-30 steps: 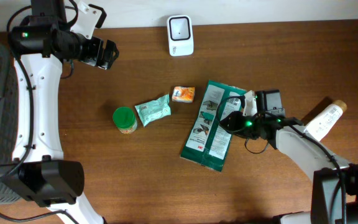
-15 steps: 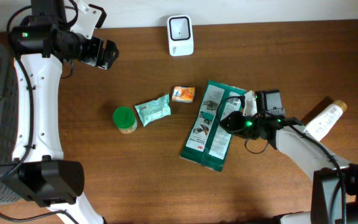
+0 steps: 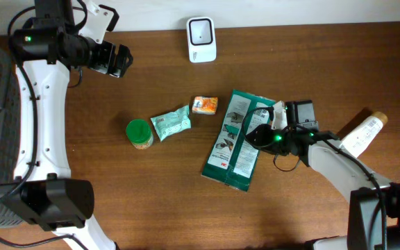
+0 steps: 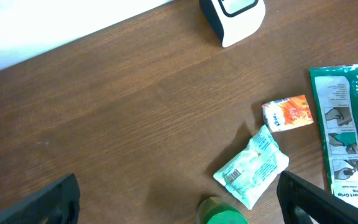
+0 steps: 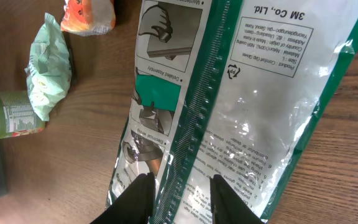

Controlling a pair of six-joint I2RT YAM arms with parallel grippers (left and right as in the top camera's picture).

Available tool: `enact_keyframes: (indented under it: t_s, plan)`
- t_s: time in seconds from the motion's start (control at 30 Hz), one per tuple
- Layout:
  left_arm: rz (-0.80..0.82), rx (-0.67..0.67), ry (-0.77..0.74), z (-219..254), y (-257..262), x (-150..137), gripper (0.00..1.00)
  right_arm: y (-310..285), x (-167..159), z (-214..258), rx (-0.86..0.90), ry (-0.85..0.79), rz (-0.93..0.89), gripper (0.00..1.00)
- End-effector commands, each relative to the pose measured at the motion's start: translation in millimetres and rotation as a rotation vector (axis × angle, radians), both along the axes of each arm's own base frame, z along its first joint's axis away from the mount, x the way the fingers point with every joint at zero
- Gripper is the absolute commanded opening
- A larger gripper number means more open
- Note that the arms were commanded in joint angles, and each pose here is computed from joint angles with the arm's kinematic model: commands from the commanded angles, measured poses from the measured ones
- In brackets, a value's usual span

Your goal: Scan the item barcode

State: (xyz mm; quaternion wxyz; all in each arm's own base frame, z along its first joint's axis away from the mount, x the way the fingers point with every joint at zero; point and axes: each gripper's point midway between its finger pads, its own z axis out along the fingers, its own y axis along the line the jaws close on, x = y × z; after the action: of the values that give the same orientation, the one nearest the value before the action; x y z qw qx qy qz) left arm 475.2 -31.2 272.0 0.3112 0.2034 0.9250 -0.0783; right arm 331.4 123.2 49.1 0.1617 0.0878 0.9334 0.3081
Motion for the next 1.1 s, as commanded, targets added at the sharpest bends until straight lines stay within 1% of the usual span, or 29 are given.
enact_keyframes:
  t_s: [0.0, 0.5, 0.63, 0.67, 0.77, 0.97, 1.07]
  plan:
    - [-0.011, 0.008, -0.002, -0.7, 0.7, 0.2, 0.99, 3.7, -2.7, 4.9, 0.007, -0.019, 0.023, 0.29]
    - [-0.011, 0.008, -0.002, -0.7, 0.7, 0.2, 0.99, 3.7, -2.1, 5.2, 0.008, -0.023, 0.023, 0.29]
    - [-0.011, 0.008, -0.002, -0.7, 0.7, 0.2, 0.99, 5.5, 7.0, 11.2, 0.017, -0.071, 0.025, 0.29]
    - [-0.011, 0.008, -0.002, -0.7, 0.7, 0.2, 0.99, 6.0, 11.9, 14.5, 0.019, -0.098, 0.025, 0.34]
    - [-0.011, 0.008, -0.002, -0.8, 0.7, 0.1, 0.99, 6.9, 19.5, 19.9, 0.024, -0.140, 0.025, 0.40]
    - [-0.011, 0.008, -0.002, -0.8, 0.7, 0.1, 0.99, 12.3, 24.9, 23.3, 0.028, -0.166, 0.023, 0.44]
    - [-0.011, 0.008, -0.002, -0.8, 0.7, 0.1, 0.99, -2.2, 24.3, 9.2, -0.027, -0.083, -0.103, 0.44]
